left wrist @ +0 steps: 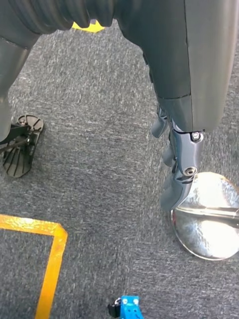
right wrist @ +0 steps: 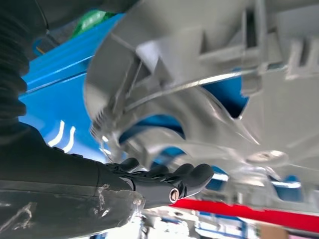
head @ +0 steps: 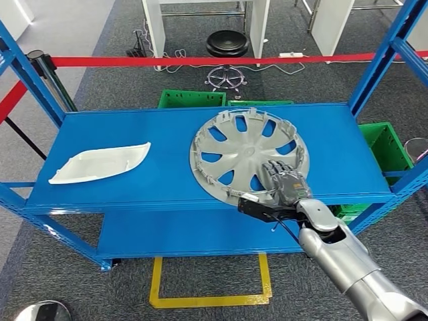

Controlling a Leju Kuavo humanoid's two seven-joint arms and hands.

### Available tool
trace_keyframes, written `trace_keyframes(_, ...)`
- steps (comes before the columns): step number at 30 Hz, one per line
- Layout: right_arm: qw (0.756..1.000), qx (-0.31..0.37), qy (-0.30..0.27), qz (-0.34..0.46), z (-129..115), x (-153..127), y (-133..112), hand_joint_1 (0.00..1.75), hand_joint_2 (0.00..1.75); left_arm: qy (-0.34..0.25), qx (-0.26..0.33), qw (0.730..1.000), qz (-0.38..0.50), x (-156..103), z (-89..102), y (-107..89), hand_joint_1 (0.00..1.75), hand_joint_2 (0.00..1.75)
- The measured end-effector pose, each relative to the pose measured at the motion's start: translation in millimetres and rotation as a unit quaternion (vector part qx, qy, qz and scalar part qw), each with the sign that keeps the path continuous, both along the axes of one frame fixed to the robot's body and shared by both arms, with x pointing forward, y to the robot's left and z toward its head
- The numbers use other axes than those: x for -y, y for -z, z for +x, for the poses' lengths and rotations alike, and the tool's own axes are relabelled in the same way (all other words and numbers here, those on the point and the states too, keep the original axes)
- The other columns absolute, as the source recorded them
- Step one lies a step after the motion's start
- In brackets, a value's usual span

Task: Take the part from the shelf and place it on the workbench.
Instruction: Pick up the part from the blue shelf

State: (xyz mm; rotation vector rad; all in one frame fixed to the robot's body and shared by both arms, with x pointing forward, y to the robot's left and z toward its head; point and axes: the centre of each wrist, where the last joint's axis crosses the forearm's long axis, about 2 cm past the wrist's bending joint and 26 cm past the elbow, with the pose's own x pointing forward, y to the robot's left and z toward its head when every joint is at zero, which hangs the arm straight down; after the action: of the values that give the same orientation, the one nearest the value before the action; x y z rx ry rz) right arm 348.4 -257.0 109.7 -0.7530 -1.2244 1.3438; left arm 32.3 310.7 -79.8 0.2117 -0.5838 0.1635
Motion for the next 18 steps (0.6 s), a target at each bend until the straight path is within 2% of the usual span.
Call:
trace_keyframes(8, 0.999, 0.008, 0.013, 0.041, 2.2, -8.2, 0.2, 0.0, 1.75, -0.005, 0.004, 1.0, 0.006, -3.8, -0.9, -2.1, 0.0, 1.75)
trace_keyframes(16, 0.999, -0.012, -0.003, 0.047, 2.1, -13.0, 0.3, 0.0, 1.75, -0.001, 0.007, 1.0, 0.01, -5.4, -1.0, -2.7, 0.0, 1.75)
trace_keyframes(17, 0.999, -0.014, -0.005, 0.048, 2.1, -13.1, 0.4, 0.04, 1.75, 0.0, 0.007, 1.0, 0.01, -5.6, -1.3, -2.7, 0.0, 1.75)
trace_keyframes(18, 0.999, -0.015, -0.006, 0.05, 2.0, -13.2, 0.6, 0.44, 1.75, 0.0, 0.007, 1.0, 0.011, -5.8, -1.6, -2.6, 0.0, 1.75)
